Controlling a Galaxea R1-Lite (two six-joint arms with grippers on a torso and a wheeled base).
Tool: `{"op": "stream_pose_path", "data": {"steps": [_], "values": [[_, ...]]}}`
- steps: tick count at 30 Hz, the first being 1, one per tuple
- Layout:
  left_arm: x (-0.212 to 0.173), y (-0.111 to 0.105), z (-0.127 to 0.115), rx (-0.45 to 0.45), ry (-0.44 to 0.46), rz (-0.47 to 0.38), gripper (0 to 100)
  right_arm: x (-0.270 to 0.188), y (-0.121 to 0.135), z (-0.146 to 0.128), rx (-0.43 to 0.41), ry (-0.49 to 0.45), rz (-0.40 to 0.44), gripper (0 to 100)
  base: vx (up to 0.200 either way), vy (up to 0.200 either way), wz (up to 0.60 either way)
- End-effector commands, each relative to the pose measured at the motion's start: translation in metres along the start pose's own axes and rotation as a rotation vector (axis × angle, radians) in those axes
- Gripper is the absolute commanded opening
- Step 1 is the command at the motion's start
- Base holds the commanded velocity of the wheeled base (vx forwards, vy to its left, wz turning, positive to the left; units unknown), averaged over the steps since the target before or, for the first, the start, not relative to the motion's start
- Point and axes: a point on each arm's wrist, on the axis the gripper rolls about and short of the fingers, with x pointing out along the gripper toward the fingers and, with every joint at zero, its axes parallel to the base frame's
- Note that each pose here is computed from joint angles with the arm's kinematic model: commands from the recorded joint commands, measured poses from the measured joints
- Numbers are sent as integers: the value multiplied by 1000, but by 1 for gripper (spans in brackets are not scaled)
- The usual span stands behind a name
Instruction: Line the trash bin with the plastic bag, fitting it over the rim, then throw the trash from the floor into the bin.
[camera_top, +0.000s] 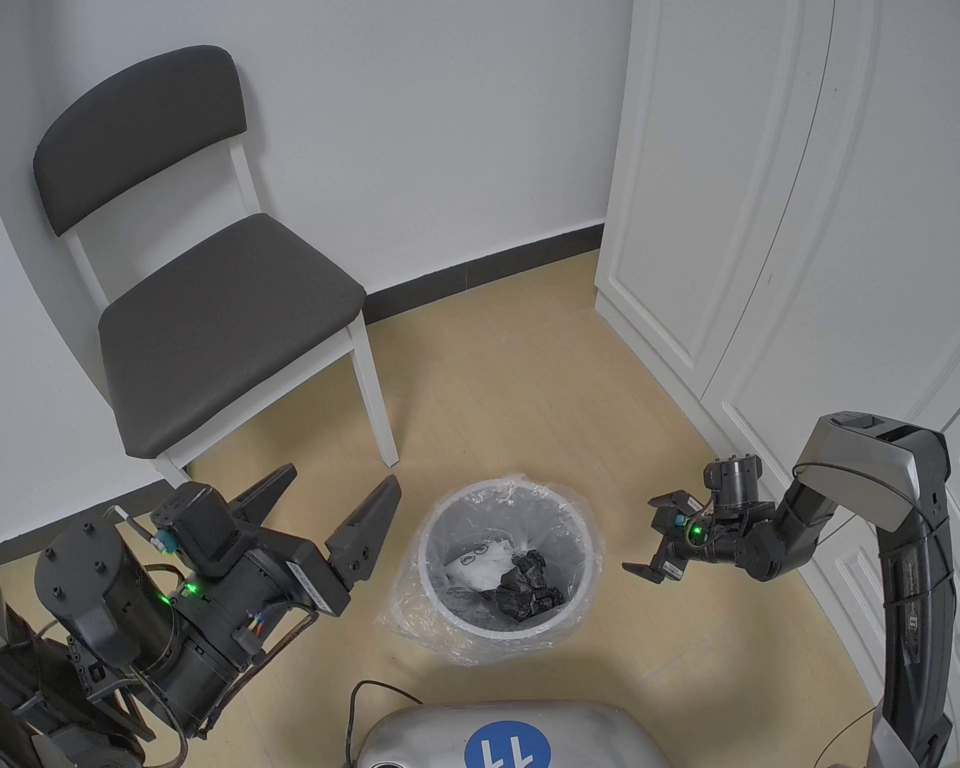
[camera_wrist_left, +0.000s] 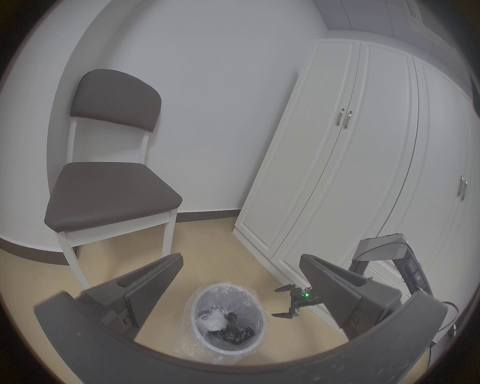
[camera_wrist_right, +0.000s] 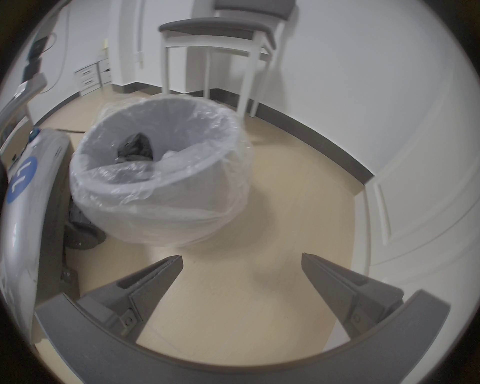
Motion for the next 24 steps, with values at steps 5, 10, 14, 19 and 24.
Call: {"op": "stream_pose_path", "data": {"steps": [5,10,14,19,24], "values": [[-2,-3,-1,-2,5,-14,100,7,7,-1,-26,22,80,100,0,0,0],[0,-3,-3,1,11,-14,100,12,3,8,-63,2,74,100,0,0,0],[0,-3,-3,1,11,-14,100,19,-2,20,-87,-26,85,100,0,0,0],[0,-3,-3,1,11,-14,100,32,-2,33,-103,-55,115,100,0,0,0],[0,-3,-3,1,14,-12,100,42,4,31,-106,-65,133,100,0,0,0]]}}
